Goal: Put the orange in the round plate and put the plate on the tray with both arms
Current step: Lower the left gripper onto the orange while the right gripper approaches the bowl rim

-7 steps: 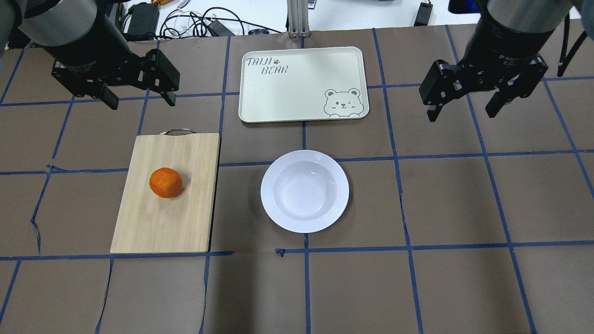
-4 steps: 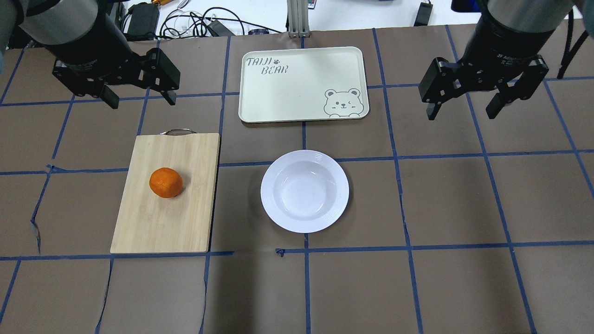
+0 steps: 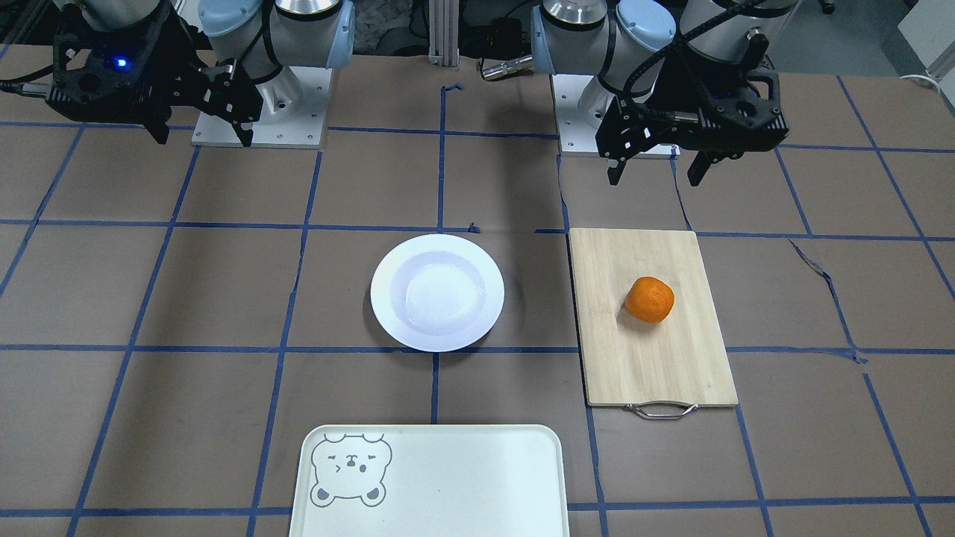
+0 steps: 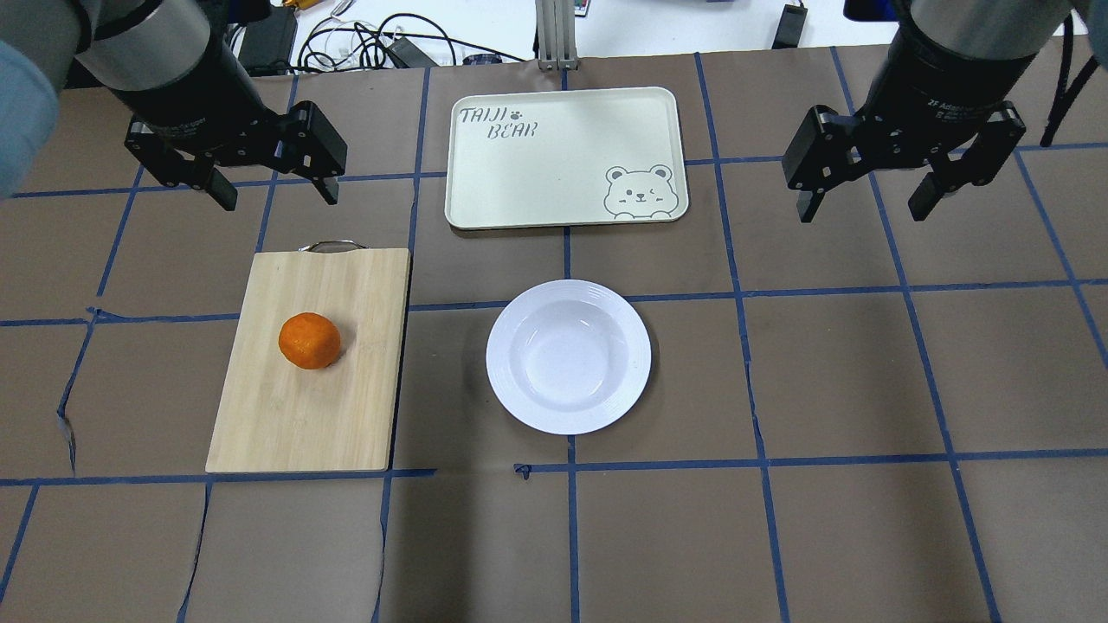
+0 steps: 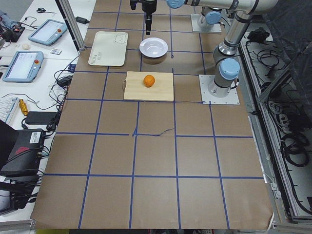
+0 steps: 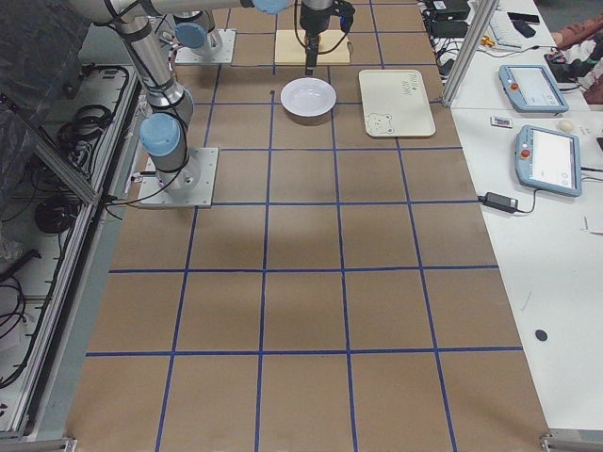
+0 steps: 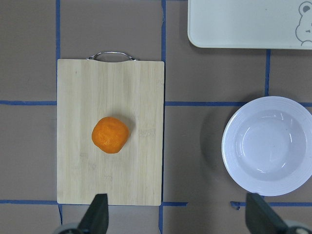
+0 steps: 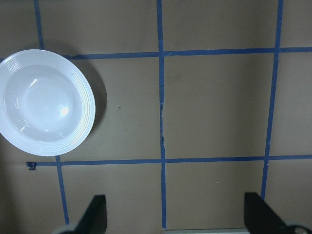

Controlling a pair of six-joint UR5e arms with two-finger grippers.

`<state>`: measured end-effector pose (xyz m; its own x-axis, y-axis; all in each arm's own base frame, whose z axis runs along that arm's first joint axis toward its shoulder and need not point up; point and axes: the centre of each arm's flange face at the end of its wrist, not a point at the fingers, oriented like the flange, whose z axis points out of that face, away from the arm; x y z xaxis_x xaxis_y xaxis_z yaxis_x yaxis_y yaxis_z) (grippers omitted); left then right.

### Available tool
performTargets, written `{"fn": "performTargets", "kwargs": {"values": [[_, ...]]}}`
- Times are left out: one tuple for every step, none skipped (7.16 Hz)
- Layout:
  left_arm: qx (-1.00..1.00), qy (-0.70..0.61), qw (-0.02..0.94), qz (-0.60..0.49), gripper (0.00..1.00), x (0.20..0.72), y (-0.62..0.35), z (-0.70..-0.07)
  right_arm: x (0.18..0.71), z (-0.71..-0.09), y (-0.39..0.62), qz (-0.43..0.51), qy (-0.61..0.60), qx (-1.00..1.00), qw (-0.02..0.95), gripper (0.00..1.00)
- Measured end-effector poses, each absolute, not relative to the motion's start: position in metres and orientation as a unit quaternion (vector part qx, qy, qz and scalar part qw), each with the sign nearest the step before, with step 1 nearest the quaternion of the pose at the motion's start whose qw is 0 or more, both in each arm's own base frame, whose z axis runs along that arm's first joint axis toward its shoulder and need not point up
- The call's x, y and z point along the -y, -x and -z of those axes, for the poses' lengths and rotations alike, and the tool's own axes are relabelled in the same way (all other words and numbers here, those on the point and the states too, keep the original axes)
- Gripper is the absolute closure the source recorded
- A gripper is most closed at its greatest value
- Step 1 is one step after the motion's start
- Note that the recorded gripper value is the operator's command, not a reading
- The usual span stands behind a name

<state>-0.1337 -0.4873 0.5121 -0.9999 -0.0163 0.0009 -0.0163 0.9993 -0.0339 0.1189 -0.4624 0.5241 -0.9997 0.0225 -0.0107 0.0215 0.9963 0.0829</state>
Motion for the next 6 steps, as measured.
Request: {"fn": "performTargets", "kwargs": {"values": [[1.000,-0.005,-0.001,-0.003,0.00,0.495,0.130,-0.494,0.462,-0.524,-0.119,-0.041,-0.011,-0.999,0.006,0.00],[1.000,-0.003,-0.001,0.008,0.00,0.504,0.120,-0.465,0.463,-0.525,-0.119,-0.041,-0.010,-0.999,0.005,0.00],[1.000,-0.002,0.000,0.011,0.00,0.510,0.107,-0.431,0.463,-0.526,-0.118,-0.040,-0.009,-0.999,0.003,0.00],[1.000,0.000,-0.002,0.011,0.00,0.511,0.097,-0.399,0.463,-0.525,-0.119,-0.040,-0.006,-0.999,0.006,0.00],[1.000,0.009,-0.012,0.011,0.02,0.509,0.091,-0.369,0.467,-0.518,-0.122,-0.045,0.000,-0.999,0.017,0.00],[0.999,0.018,-0.027,0.016,0.02,0.506,0.083,-0.338,0.473,-0.502,-0.124,-0.059,0.009,-0.998,0.033,0.00]]}}
